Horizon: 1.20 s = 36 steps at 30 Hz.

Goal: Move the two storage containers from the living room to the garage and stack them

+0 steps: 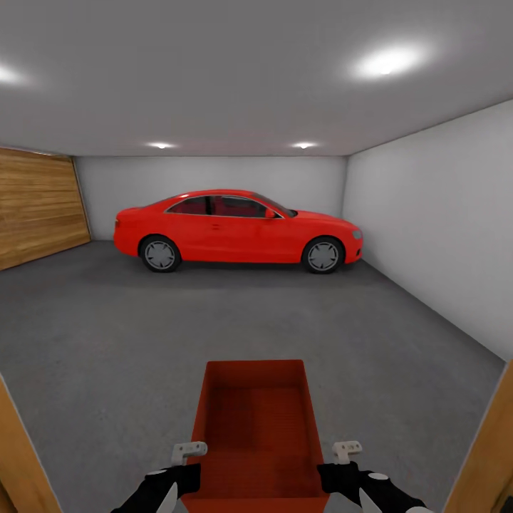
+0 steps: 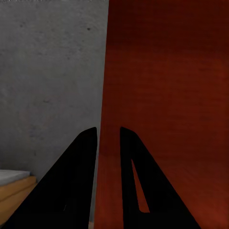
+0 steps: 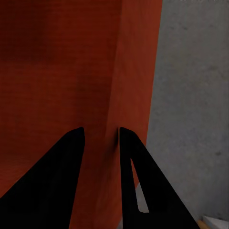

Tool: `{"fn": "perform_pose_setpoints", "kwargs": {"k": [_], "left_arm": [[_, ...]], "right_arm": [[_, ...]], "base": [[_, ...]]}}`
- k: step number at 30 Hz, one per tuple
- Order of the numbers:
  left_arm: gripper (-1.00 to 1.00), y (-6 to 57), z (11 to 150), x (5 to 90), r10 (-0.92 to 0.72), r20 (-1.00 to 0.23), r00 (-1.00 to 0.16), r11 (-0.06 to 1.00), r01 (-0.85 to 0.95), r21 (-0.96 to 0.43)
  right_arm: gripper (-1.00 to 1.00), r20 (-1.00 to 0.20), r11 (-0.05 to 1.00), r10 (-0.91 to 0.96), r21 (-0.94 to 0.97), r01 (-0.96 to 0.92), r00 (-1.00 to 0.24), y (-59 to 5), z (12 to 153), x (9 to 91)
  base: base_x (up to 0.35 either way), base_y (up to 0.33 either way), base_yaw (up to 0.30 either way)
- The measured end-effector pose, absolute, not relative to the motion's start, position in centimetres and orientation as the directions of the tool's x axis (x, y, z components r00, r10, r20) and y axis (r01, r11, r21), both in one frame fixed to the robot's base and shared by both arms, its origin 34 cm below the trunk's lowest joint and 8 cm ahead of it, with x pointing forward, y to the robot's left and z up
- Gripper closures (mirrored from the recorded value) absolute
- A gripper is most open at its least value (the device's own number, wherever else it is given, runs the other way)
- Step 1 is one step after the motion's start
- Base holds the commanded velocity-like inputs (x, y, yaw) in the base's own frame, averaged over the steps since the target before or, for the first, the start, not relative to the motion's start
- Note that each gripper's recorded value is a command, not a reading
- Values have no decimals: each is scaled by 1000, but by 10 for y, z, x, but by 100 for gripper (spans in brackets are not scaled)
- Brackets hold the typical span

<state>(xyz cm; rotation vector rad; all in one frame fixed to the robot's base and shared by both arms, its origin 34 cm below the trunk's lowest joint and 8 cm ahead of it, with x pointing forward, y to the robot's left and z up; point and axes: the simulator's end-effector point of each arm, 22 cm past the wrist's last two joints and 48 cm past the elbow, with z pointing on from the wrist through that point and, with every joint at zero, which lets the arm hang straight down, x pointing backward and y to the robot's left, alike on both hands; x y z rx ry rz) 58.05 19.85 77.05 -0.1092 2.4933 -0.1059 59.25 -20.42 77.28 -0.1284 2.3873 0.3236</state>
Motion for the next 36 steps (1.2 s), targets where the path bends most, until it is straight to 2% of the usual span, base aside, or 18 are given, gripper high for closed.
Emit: {"fn": "perform_pose_setpoints", "kwargs": {"k": [7, 21, 29, 36], "left_arm": [[100, 199, 771, 580, -104, -596, -796, 993, -53, -102], [100, 198, 771, 581, -104, -596, -796, 993, -53, -102], [100, 199, 771, 580, -104, -596, -796, 993, -53, -102], [100, 199, 770, 580, -104, -596, -797, 993, -53, -102]], "right_arm": [[100, -672, 964, -3, 196, -181, -741, -204, 773, 592], [100, -672, 964, -3, 196, -181, -741, -204, 773, 593], [100, -672, 964, -3, 196, -181, -741, -204, 773, 592], [100, -671, 964, -3, 196, -181, -741, -204, 773, 592]], "base": [[258, 0, 0], [19, 0, 0], [170, -34, 0], [25, -5, 0]]}}
